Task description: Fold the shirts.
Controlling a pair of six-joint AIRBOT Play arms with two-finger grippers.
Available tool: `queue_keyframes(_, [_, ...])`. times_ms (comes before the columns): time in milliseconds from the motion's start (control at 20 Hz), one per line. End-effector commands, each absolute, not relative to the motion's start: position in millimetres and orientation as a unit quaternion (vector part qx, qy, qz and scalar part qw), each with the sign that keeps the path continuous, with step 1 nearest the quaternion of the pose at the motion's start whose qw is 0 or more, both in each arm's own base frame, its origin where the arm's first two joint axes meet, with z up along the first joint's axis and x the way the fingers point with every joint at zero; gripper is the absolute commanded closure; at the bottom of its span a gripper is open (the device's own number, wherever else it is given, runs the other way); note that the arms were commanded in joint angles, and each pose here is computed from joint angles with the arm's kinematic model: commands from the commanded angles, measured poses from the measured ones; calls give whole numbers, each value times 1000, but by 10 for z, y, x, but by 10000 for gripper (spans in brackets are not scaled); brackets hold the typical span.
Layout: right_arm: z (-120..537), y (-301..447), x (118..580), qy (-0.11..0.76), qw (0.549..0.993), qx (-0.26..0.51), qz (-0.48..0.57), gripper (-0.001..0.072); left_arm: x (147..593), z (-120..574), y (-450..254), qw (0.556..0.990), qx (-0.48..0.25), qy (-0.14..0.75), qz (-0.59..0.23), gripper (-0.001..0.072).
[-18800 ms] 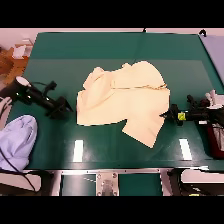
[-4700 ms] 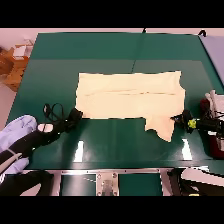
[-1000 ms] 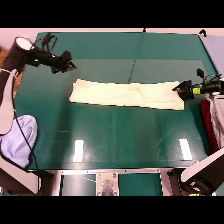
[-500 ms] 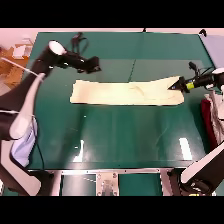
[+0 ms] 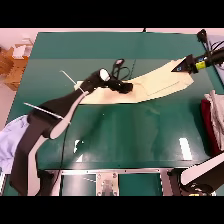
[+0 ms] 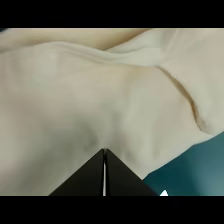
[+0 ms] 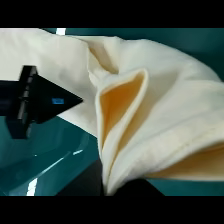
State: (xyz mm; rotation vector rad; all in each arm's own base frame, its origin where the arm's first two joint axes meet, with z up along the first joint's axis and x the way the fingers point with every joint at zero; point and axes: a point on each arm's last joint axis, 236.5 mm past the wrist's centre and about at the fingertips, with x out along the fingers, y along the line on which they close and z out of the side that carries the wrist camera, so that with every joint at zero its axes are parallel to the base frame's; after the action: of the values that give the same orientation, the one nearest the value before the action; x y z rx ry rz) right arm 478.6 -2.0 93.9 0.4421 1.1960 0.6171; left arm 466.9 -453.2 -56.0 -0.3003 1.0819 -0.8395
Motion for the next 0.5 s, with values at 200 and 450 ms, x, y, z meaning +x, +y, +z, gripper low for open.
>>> queue_keyframes(200, [1622,457,4516,521,780,151,314,698,4611,-657,-4888,752,-184,500,-387,683])
queue_keyframes(450, [1625,622,4496,529,771,157,318,698,4392,-253,-4606,704,-176,543,-422,683])
